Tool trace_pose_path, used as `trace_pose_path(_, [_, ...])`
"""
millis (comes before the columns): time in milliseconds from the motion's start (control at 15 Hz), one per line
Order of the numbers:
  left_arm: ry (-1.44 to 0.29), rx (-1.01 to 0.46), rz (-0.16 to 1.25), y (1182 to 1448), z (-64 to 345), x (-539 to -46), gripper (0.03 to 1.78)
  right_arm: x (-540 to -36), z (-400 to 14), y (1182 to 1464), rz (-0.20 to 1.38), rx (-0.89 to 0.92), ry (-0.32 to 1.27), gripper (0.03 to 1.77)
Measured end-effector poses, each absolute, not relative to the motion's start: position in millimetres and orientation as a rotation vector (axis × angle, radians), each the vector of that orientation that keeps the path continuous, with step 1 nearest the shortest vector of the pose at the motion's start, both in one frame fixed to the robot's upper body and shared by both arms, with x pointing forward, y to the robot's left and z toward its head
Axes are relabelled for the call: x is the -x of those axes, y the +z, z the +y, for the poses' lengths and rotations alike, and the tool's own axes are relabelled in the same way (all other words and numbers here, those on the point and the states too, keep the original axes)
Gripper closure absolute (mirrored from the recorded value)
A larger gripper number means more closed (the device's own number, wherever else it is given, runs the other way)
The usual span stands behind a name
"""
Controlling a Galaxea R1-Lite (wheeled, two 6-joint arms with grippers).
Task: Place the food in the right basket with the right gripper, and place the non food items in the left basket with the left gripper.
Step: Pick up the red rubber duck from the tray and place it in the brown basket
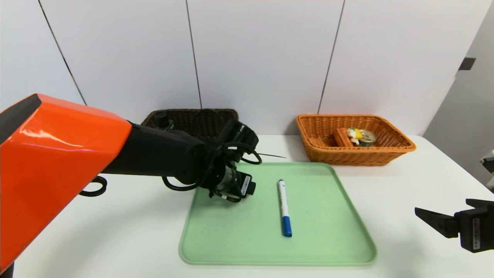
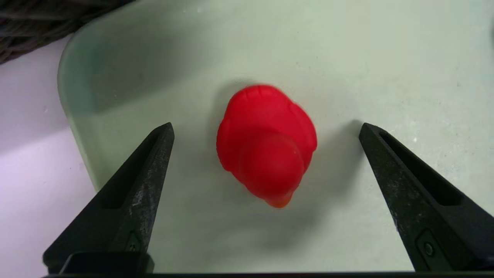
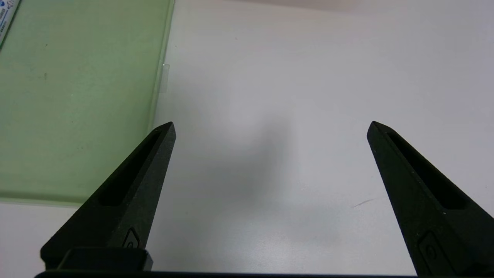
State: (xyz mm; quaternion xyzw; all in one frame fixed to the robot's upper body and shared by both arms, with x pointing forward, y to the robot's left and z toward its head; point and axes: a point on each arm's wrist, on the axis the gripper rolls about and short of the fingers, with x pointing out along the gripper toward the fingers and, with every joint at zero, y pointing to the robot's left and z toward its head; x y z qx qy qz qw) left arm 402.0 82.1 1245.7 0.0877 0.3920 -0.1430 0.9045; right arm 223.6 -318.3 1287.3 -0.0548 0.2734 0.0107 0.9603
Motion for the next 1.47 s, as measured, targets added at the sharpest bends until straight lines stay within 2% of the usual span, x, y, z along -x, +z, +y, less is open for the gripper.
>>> trace_pose_path(267, [-0.298, -0.171, 0.791, 1242.3, 79.8, -404.8, 0.12, -224.2, -318.2, 1287.4, 0.555, 0.112, 0.024, 0.09])
trace_pose_path(467, [-0.298, -0.178, 0.794, 1241.0, 80.2, -404.4, 0.61, -224.2, -318.1, 1287.3, 0.555, 0.112, 0.026, 0.09])
trace_pose_path(667, [-0.298, -0.186, 0.801, 1240.3, 81.0, -403.4, 0.93, -224.4, -318.1, 1287.6, 0.555, 0.112, 0.025, 0.09])
trace_pose_path(800, [-0.297, -0.188, 0.802, 1240.1, 81.5, -402.9, 1.07, -224.4, -318.1, 1287.5, 0.555, 0.112, 0.026, 0.09])
trace_pose_path(1067, [-0.294, -0.195, 0.807, 1245.8, 84.3, -399.1, 1.11, -224.3, -318.1, 1287.3, 0.556, 0.112, 0.025, 0.09])
trace_pose_path(1267, [-0.314, -0.159, 0.717, 1276.2, 87.4, -391.6, 1.13, -224.4, -318.2, 1287.3, 0.556, 0.111, 0.025, 0.09])
trace_pose_path(1467, [-0.347, -0.083, 0.529, 1330.5, 99.9, -378.0, 1.15, -224.1, -318.3, 1286.8, 0.558, 0.111, 0.024, 0.09])
